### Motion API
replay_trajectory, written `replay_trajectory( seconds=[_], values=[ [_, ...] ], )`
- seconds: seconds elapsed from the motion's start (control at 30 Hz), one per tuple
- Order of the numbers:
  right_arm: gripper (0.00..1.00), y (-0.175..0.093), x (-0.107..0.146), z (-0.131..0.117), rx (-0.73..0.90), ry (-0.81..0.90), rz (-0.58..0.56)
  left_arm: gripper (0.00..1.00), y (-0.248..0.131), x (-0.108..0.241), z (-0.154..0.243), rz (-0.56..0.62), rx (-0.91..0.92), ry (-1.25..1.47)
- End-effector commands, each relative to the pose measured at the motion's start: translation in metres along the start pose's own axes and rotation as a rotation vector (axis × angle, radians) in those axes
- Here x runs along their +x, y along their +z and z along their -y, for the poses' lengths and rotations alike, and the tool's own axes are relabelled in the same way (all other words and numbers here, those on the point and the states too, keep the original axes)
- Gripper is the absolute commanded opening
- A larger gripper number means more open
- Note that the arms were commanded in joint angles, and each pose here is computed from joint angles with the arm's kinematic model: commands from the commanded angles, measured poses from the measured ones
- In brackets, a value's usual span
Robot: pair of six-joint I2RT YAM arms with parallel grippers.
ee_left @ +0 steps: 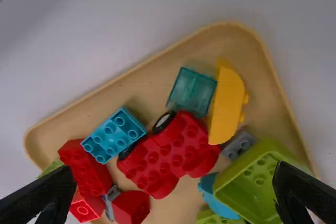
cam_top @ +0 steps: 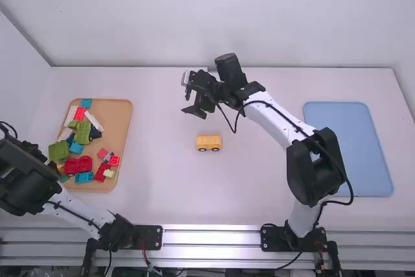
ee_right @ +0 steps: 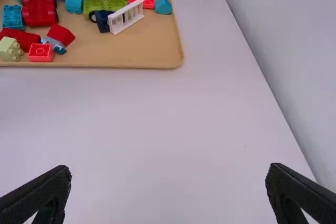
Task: Assemble lego blocks to make yellow taxi
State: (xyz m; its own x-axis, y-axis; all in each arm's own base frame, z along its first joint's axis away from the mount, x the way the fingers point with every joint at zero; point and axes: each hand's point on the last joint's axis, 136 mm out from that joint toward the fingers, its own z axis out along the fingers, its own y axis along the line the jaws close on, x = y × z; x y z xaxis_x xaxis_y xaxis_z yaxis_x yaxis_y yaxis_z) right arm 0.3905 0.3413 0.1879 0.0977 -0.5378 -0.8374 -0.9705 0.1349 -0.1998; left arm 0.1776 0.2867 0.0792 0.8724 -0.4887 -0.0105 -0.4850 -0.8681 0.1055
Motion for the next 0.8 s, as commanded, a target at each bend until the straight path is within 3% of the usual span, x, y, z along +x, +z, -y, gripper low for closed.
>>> replay_trajectory(
  seconds=[0.0, 0.27, 0.4, 0.57, 0.63, 0.77],
  values=[
    [0.99, -0.001, -0.007, 0.002, -0.005, 0.001, 0.018, 0.99, 0.002, -0.001, -0.005, 0.025, -0.013, -0.035],
    [0.98, -0.025, -0.029, -0.025, -0.167, -0.02, 0.15, 0.99, 0.001, -0.006, 0.01, 0.063, 0.045, 0.108],
    [0.99, -0.043, -0.034, -0.041, -0.212, -0.062, 0.149, 0.99, 0.001, -0.007, 0.005, 0.067, 0.029, 0.052],
    [0.99, -0.045, -0.035, -0.039, -0.194, -0.088, 0.139, 0.99, 0.009, -0.005, 0.005, 0.063, 0.028, 0.062],
    [0.99, -0.045, -0.034, -0.041, -0.202, -0.079, 0.136, 0.93, 0.013, 0.0, 0.008, 0.057, 0.043, 0.09],
    [0.98, -0.046, -0.033, -0.042, -0.204, -0.073, 0.131, 0.99, 0.014, -0.003, 0.008, 0.063, 0.042, 0.089]
  ],
)
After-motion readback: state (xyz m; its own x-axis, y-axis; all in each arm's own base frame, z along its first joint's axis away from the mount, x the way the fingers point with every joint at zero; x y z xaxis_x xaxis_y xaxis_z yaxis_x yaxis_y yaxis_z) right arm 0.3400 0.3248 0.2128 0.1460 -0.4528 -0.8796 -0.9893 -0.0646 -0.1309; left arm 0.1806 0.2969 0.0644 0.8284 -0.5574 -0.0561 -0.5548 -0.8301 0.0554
